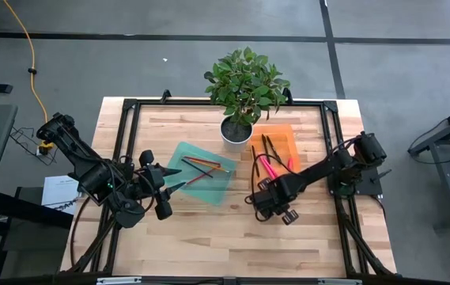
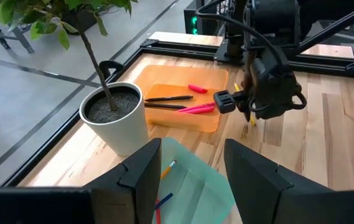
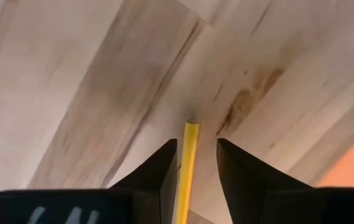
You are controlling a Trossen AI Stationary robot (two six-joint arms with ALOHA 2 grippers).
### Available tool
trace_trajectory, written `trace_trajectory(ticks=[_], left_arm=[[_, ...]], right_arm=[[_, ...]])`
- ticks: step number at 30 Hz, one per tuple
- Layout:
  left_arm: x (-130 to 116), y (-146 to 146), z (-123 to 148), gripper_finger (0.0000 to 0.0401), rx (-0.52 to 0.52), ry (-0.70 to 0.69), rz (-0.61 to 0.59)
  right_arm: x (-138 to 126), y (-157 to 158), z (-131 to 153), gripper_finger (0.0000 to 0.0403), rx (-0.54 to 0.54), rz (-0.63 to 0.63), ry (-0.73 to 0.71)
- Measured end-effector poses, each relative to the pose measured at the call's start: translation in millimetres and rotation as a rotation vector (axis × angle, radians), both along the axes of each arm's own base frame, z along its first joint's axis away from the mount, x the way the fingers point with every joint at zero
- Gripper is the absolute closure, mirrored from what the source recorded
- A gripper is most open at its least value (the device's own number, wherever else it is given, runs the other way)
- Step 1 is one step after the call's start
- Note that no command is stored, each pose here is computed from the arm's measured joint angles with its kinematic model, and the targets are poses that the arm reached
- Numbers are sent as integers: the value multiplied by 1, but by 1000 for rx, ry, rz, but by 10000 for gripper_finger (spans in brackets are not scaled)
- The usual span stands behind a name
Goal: Sort pens & pencils
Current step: Put the yellow pencil into the blue bin
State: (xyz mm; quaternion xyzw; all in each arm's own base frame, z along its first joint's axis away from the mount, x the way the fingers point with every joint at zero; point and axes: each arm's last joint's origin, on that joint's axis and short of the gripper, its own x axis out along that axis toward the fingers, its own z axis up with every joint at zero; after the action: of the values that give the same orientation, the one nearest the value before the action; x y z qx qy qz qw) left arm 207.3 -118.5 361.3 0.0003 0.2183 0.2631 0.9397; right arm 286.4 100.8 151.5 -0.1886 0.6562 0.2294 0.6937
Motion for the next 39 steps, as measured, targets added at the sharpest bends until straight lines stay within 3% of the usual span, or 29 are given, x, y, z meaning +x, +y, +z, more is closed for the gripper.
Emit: trace_trajectory(ticks=[39], left_arm=[[0, 0, 0, 240, 5, 7, 0]], right_arm=[[-1, 1, -12, 316, -11, -10, 15]])
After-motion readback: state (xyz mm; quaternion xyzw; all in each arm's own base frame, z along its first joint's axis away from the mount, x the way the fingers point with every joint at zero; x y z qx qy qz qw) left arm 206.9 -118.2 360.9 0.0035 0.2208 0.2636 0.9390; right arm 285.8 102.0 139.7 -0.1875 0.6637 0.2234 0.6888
